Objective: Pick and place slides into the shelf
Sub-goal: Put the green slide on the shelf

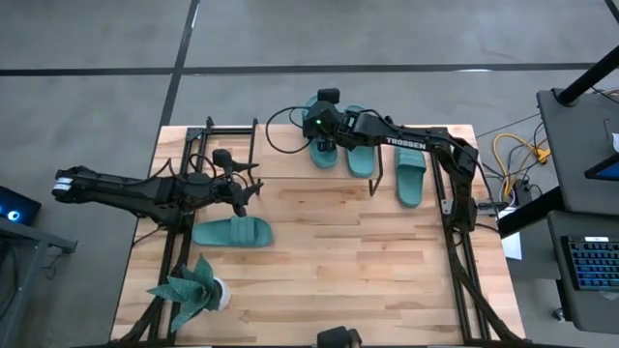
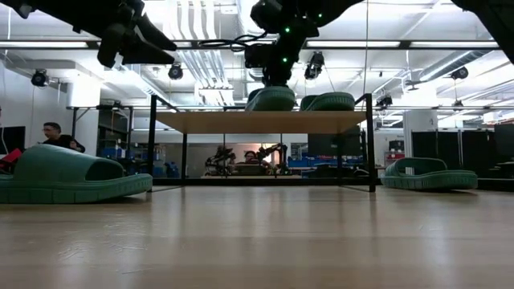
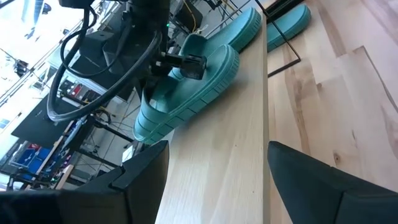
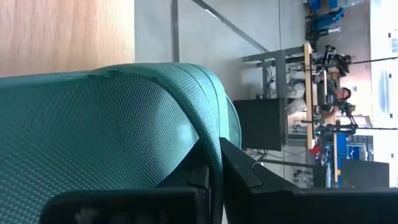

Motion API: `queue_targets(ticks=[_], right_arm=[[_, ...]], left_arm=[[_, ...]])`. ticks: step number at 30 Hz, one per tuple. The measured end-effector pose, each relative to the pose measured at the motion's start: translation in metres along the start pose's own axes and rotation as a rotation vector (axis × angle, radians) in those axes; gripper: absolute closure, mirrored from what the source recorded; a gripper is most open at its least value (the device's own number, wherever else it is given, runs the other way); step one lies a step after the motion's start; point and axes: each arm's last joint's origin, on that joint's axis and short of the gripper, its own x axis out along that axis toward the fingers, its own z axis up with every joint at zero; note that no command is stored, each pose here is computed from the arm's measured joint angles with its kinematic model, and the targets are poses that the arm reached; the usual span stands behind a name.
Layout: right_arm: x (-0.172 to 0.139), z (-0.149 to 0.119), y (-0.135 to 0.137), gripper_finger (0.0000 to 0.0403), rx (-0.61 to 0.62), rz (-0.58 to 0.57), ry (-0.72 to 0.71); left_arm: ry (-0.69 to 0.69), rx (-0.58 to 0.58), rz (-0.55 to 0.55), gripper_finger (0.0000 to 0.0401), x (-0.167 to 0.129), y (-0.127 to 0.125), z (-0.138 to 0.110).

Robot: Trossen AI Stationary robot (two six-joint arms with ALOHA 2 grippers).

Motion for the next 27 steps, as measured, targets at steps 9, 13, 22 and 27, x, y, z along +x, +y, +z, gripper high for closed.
queue_targets(ticks=[9,13,22,27], right_arm=[[0.002,-0.004,0.001,0.0391,0.003,-0.019,0.059],[0.002,-0.007,0.004,0.0391,0.008,0.002,0.084],[0.003,-0.010,0.007,0.0391,0.042,0.019,0.103],[0.003,-0.011,0.008,0.0391,0.037,0.028,0.114]], left_arm=[[0.005,0.000,-0.001,0.0144,0.000,-0.001,-0.001],[0.007,0.001,-0.001,0.0144,0.001,-0.001,-0.001],[0.007,0.001,0.000,0.0144,0.001,-0.001,-0.001],[0.007,0.001,-0.001,0.0144,0.001,-0.001,-0.001]])
